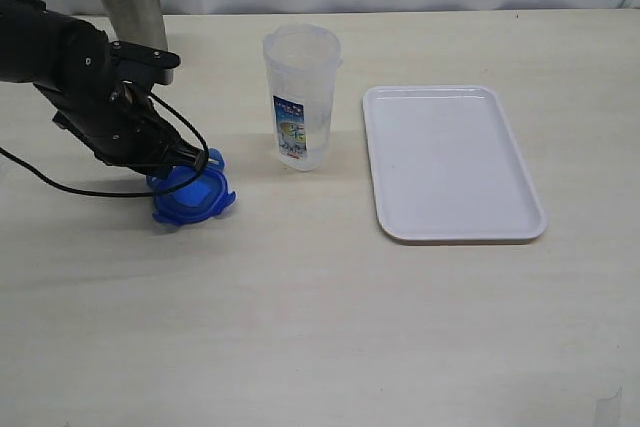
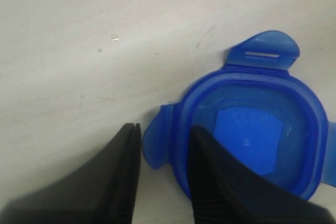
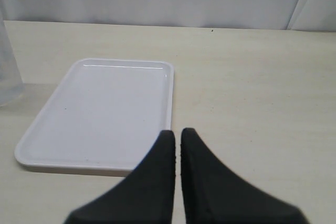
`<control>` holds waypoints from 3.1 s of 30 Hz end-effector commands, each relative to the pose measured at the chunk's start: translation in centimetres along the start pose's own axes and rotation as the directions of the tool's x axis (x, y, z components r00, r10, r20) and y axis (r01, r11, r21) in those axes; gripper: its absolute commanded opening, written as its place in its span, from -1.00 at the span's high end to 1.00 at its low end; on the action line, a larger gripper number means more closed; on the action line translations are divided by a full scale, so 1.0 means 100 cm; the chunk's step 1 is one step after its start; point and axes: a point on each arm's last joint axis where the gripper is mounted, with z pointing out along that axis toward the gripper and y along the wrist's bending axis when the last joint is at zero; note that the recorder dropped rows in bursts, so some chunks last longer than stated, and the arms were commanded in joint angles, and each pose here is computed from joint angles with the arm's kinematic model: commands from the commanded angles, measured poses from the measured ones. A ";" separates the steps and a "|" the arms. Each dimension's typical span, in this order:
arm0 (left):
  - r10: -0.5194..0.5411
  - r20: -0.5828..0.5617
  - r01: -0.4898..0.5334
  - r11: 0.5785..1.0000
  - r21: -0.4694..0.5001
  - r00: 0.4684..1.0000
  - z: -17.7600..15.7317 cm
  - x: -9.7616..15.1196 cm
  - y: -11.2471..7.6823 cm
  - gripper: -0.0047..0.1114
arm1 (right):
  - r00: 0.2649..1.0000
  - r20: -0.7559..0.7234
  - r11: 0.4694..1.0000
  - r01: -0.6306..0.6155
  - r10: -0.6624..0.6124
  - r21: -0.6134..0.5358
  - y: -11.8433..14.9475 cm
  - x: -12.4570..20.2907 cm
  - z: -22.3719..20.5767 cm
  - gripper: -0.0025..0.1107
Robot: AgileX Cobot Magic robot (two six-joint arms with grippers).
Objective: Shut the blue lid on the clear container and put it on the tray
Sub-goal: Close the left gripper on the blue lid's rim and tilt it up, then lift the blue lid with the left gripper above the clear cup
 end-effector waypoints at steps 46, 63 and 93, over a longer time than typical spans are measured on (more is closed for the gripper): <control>0.004 0.006 -0.004 1.000 0.000 1.000 0.012 0.006 0.001 0.46 | 1.000 0.010 1.000 -0.002 0.002 0.004 0.000 0.000 0.000 0.88; 0.011 0.010 -0.011 1.000 -0.005 1.000 0.009 0.005 0.001 0.92 | 1.000 0.010 1.000 -0.002 0.002 0.004 0.000 0.000 0.000 0.88; 0.165 0.222 -0.161 0.986 -0.036 0.961 -0.053 -0.012 -0.002 0.92 | 1.000 0.010 1.000 -0.002 0.002 0.004 0.000 0.000 0.000 0.88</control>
